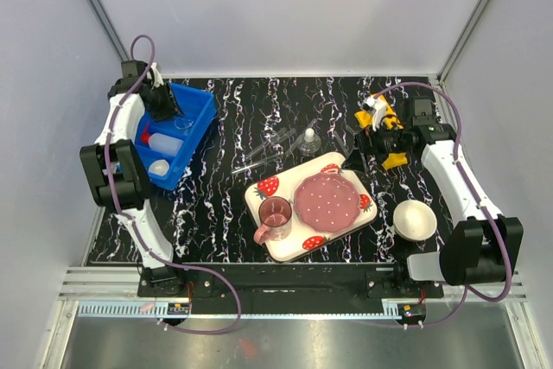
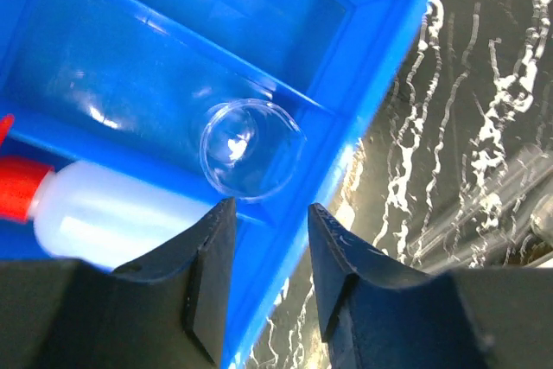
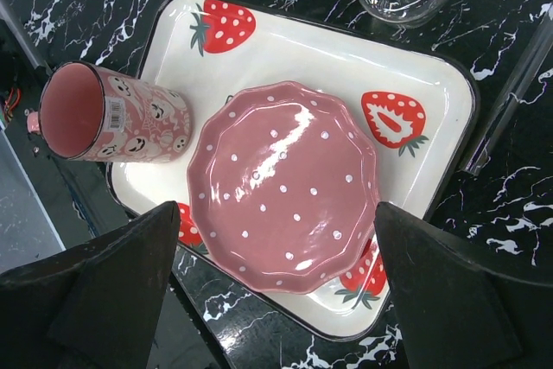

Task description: Organize the chemistry lab equipment

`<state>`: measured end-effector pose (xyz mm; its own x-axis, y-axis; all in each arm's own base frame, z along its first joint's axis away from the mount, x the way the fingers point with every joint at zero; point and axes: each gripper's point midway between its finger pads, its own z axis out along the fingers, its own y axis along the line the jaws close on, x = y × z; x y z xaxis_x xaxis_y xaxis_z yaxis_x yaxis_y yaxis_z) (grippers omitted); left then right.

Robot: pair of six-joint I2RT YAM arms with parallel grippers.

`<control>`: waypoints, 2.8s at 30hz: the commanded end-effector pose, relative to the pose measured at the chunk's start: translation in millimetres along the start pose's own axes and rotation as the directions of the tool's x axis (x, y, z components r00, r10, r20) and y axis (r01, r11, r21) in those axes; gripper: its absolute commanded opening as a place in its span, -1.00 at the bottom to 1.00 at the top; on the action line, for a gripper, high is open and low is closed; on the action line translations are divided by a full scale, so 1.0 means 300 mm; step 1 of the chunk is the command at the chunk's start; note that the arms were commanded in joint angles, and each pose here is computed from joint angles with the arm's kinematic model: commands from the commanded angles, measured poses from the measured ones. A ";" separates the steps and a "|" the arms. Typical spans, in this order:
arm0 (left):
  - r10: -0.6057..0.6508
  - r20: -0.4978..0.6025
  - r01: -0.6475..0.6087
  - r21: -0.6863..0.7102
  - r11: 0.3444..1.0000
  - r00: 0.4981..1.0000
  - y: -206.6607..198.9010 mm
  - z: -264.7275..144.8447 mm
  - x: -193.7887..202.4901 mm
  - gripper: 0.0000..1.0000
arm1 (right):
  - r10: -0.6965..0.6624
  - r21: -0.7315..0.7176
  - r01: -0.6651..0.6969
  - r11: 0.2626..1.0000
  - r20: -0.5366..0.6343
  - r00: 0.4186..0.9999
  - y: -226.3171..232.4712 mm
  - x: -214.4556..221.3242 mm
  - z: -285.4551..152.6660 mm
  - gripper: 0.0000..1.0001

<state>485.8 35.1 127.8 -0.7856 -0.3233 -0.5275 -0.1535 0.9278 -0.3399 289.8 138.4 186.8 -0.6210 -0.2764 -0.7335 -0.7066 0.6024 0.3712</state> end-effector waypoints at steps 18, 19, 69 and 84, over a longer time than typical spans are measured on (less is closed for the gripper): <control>-0.161 0.459 -0.012 0.352 0.936 0.874 -0.160 -0.580 0.093 0.98 | -0.107 -0.009 0.107 0.994 -0.080 0.991 0.020 -0.207 0.070 0.99; -0.161 0.434 -0.024 0.390 0.920 0.886 -0.184 -0.584 0.111 0.98 | -0.105 -0.007 0.105 0.994 -0.081 0.991 0.019 -0.213 0.079 0.99; 0.621 0.047 -0.600 0.320 0.733 0.783 -1.196 0.263 0.687 0.98 | 0.079 0.029 -0.084 0.996 0.152 0.985 -0.089 -0.042 -0.089 1.00; 0.611 0.059 -0.609 0.212 0.765 0.789 -1.198 0.343 0.648 0.97 | 0.085 0.011 -0.088 0.996 0.173 0.981 -0.082 -0.042 -0.100 0.99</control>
<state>433.2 -375.8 46.4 -0.7134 0.3336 -0.6163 0.5137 0.8471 -0.1361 304.1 102.5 190.9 -0.6586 -0.0972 -0.7462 -0.6073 0.6541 0.4508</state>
